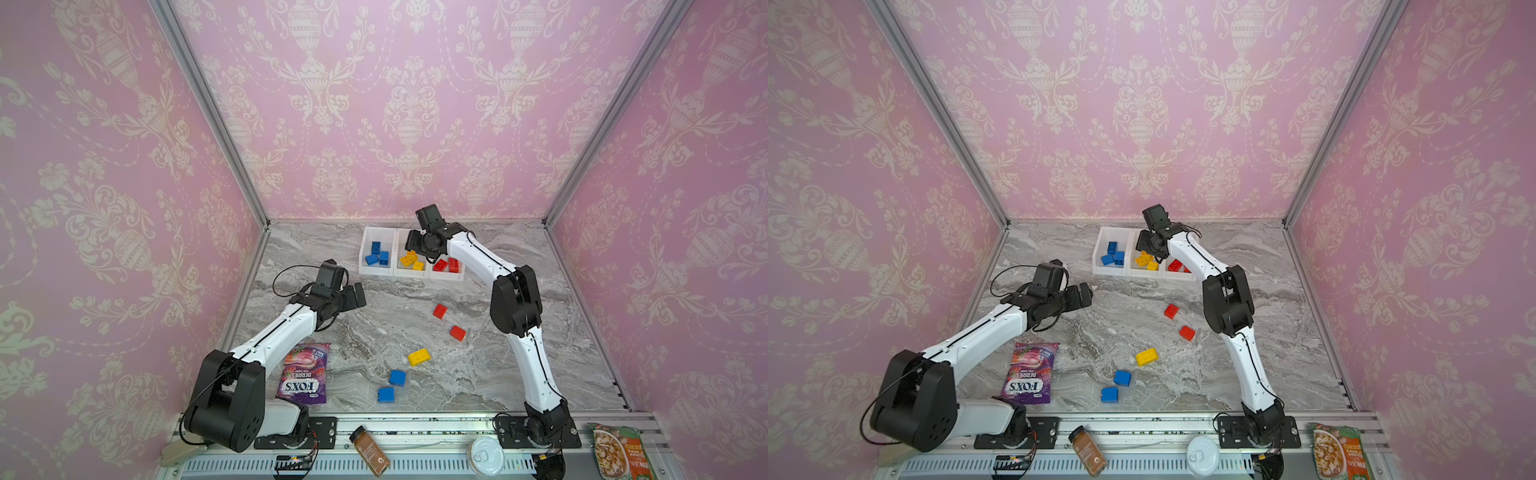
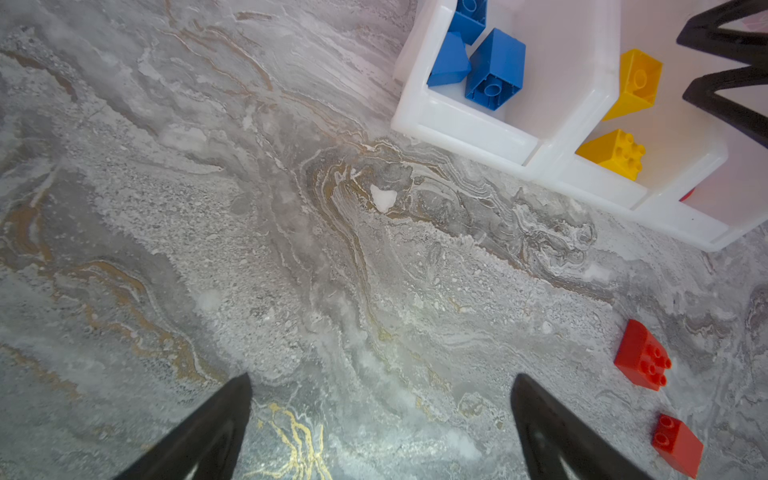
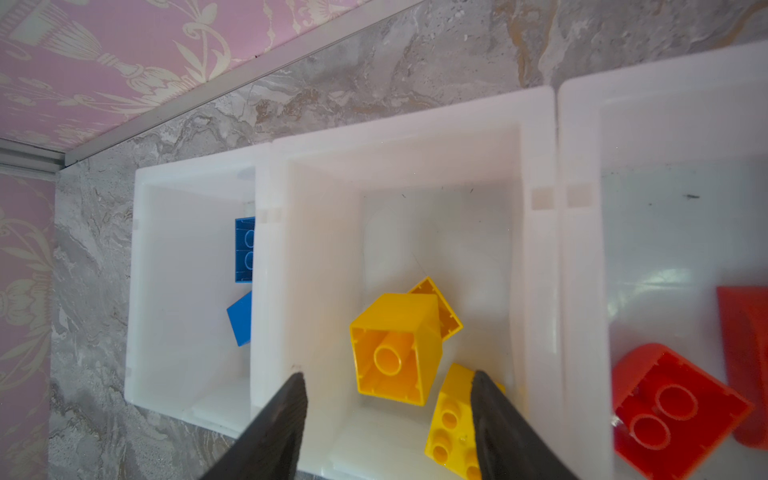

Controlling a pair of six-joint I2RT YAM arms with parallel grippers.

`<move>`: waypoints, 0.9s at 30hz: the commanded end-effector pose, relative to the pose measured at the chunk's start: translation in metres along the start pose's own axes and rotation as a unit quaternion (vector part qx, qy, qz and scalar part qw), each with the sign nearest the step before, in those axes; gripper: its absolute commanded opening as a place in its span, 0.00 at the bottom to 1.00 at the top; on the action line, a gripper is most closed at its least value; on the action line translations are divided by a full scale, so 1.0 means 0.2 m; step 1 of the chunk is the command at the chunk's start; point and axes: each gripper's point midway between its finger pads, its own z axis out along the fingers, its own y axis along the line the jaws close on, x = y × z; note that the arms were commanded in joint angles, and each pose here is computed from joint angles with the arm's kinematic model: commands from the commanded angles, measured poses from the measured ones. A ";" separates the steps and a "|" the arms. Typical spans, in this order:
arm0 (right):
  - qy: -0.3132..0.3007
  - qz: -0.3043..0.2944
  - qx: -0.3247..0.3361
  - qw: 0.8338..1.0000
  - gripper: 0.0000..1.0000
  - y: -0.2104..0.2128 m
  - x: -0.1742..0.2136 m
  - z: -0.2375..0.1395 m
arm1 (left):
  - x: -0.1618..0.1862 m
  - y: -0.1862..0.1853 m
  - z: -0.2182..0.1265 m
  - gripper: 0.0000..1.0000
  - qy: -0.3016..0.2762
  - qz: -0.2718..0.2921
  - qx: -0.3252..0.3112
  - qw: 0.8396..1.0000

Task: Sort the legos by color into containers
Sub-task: 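Lower the yellow brick into the middle compartment and open the right gripper, then move the right gripper down onto a red 2x1 brick and grasp it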

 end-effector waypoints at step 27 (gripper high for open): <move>0.062 -0.171 -0.014 0.983 0.81 -0.18 0.41 -0.69 | -0.02 -0.10 0.03 0.99 0.008 0.008 0.023 1.000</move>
